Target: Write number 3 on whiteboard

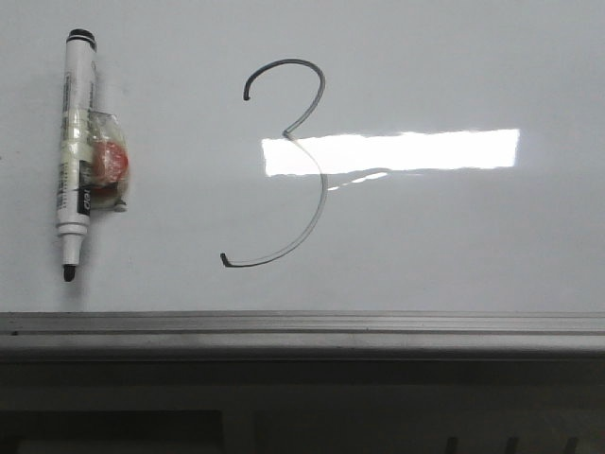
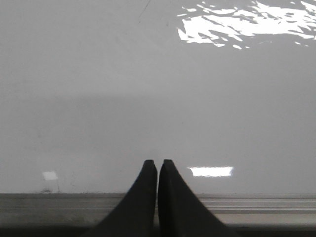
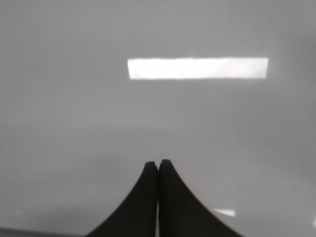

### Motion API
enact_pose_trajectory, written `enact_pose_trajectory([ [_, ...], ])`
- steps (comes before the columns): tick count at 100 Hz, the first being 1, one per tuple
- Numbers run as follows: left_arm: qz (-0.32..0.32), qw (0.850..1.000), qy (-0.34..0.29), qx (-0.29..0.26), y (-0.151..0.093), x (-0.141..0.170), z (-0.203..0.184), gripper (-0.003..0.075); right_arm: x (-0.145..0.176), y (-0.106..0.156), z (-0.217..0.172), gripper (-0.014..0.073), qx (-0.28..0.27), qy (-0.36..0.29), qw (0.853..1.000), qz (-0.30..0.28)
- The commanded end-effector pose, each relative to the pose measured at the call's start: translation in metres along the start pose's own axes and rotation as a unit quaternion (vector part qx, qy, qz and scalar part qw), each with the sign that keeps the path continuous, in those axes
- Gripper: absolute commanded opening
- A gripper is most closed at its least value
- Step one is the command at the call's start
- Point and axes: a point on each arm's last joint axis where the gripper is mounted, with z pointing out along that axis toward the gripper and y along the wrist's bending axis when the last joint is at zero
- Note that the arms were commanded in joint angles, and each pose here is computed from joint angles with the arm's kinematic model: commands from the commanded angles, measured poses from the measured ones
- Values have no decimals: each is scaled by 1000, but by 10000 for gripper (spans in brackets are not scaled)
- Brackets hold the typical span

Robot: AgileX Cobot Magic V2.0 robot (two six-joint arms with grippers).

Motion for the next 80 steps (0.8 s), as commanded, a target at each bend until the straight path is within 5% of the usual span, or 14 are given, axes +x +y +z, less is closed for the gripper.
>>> enact_pose_trajectory([
  [1,-6,1000,-24,1,0,5,2,-20,9,0,0,-54,4,13,1000,-6],
  [16,-6,1000,-24,1,0,5,2,-20,19,0,0,-54,4,70,998,-5],
  [80,-6,1000,-24,1,0,5,2,-20,19,0,0,-54,4,70,998,-5],
])
